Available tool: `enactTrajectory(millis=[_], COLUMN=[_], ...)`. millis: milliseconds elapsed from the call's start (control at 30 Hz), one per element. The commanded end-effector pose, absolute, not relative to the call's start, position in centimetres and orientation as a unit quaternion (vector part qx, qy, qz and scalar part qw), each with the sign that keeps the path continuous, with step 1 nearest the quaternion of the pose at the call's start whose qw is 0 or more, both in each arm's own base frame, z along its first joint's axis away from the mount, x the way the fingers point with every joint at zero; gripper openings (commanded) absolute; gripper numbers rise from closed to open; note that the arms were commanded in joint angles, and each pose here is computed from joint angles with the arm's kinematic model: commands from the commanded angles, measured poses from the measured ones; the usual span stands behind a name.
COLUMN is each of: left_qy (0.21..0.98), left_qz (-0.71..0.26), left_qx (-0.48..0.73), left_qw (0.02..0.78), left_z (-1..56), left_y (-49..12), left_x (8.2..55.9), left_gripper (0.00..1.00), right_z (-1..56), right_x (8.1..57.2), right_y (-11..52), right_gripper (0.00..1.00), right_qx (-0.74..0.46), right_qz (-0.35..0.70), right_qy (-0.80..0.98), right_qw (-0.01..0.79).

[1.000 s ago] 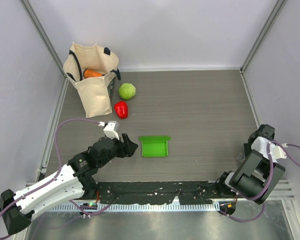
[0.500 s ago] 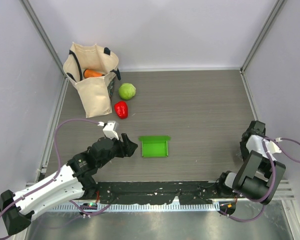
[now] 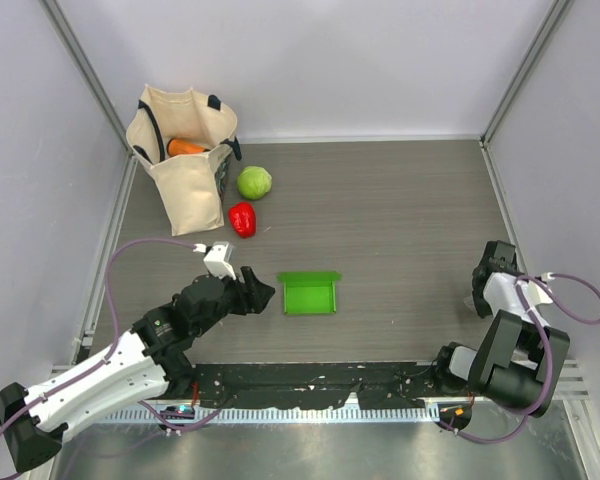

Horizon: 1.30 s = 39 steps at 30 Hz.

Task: Fold the paper box

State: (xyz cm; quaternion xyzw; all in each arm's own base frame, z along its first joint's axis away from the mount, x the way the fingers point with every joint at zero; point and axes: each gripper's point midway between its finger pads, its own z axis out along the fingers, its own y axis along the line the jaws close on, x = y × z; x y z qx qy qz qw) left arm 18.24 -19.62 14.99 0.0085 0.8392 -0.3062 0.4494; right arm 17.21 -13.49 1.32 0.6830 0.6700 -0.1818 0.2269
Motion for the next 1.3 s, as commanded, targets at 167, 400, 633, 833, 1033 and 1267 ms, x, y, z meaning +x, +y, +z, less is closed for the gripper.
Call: enactTrajectory(millis=[167, 400, 633, 833, 1033, 1267], left_qy=[0.822, 0.816, 0.818, 0.822, 0.817, 0.837], left_qz=[-0.318, -0.304, -0.287, -0.276, -0.273, -0.269], left_qx=[0.003, -0.024, -0.062, -0.085, -0.100, -0.070], left_qw=[0.473, 0.491, 0.495, 0.491, 0.499, 0.471], left_z=[17.5, 17.8, 16.6, 15.5, 15.8, 14.8], left_y=[-19.8, -18.7, -17.5, -16.9, -16.3, -17.0], left_x=[18.9, 19.5, 19.9, 20.0, 20.2, 19.4], left_gripper=[0.64, 0.64, 0.63, 0.63, 0.63, 0.66], right_z=[3.3, 8.8, 18.2, 21.4, 20.1, 17.0], right_x=[18.8, 25.5, 29.9, 23.3, 18.1, 19.2], right_y=[-11.6, -6.1, 10.0, 23.6, 28.6, 31.8], right_gripper=[0.06, 0.01, 0.01, 0.01, 0.01, 0.01], right_qx=[0.665, 0.517, 0.207, -0.019, -0.120, -0.114], right_qz=[-0.141, -0.038, 0.142, 0.242, 0.170, 0.070], right_qy=[0.685, 0.772, 0.826, 0.805, 0.778, 0.764], right_qw=[0.262, 0.369, 0.504, 0.541, 0.593, 0.631])
